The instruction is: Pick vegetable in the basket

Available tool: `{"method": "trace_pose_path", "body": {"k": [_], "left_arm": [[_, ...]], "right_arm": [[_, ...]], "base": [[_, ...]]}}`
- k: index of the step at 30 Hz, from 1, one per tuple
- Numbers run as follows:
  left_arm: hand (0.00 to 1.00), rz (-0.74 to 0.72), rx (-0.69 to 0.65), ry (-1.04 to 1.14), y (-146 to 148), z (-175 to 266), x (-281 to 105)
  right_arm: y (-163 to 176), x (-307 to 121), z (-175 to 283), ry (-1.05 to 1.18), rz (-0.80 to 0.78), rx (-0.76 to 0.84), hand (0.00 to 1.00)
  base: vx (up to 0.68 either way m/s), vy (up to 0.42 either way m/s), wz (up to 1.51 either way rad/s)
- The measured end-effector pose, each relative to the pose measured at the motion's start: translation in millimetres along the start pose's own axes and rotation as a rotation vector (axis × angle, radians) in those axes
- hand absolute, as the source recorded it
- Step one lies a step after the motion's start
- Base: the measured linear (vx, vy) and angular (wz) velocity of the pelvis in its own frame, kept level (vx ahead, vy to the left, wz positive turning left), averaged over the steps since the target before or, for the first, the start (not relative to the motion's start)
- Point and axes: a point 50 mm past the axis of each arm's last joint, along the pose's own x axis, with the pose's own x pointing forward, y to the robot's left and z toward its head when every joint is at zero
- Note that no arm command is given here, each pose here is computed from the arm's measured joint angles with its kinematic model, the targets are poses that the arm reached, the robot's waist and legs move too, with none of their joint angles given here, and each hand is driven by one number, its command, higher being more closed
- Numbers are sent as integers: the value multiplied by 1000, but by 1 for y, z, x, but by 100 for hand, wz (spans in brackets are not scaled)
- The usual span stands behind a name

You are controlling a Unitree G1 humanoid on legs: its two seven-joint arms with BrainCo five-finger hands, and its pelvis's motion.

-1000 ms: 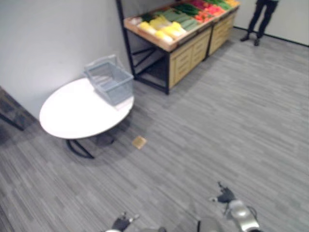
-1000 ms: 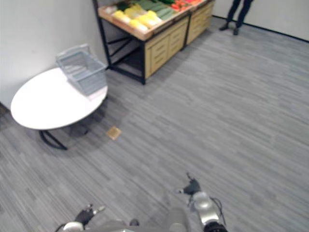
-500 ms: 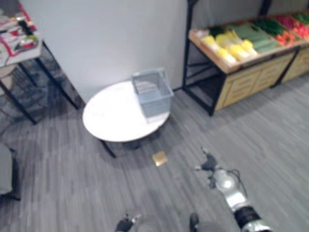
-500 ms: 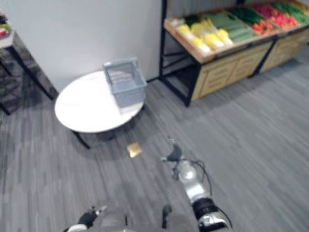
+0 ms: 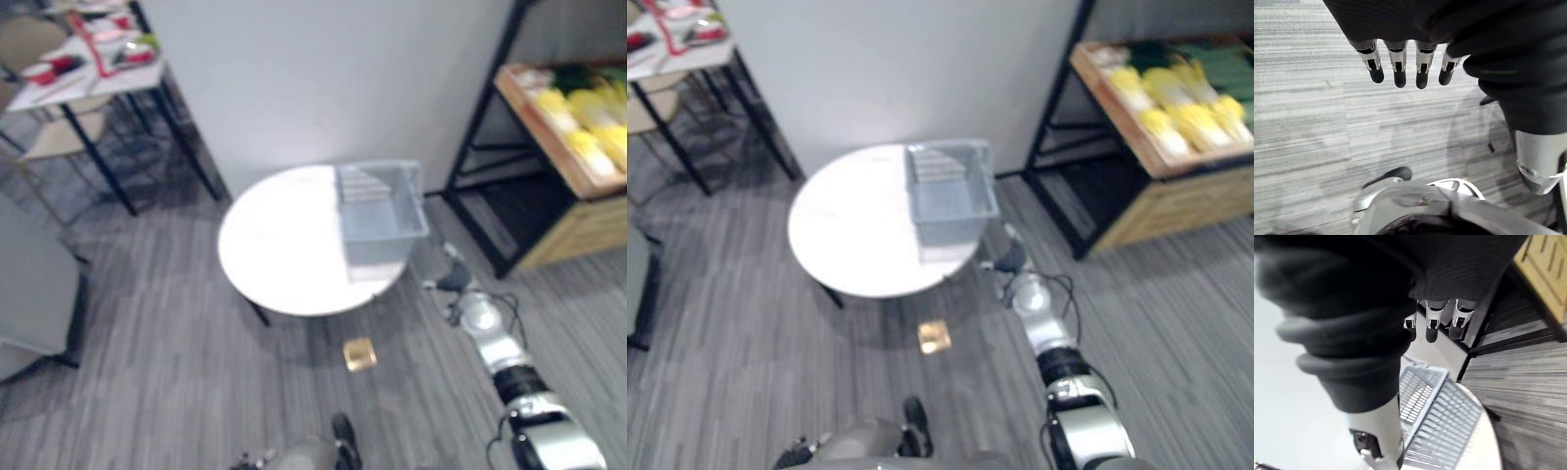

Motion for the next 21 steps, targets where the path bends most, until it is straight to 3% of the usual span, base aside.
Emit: {"method": "trace_pose_path", "body": {"k": [6,13,21], "left_arm": [[0,3,49,-38,6,16,5],[0,-8,73,-44,4,14,3],[0,-45,78,-137,-14,49,10]], "right_arm": [[-23,20,37,-110,-49,-62,0],[-34,30,65,-184,-81,-113,0],[-107,48,124,-301,-254,-249,0]], "base": [[355,-38,107],[231,-294,44],[98,-147,25]]}}
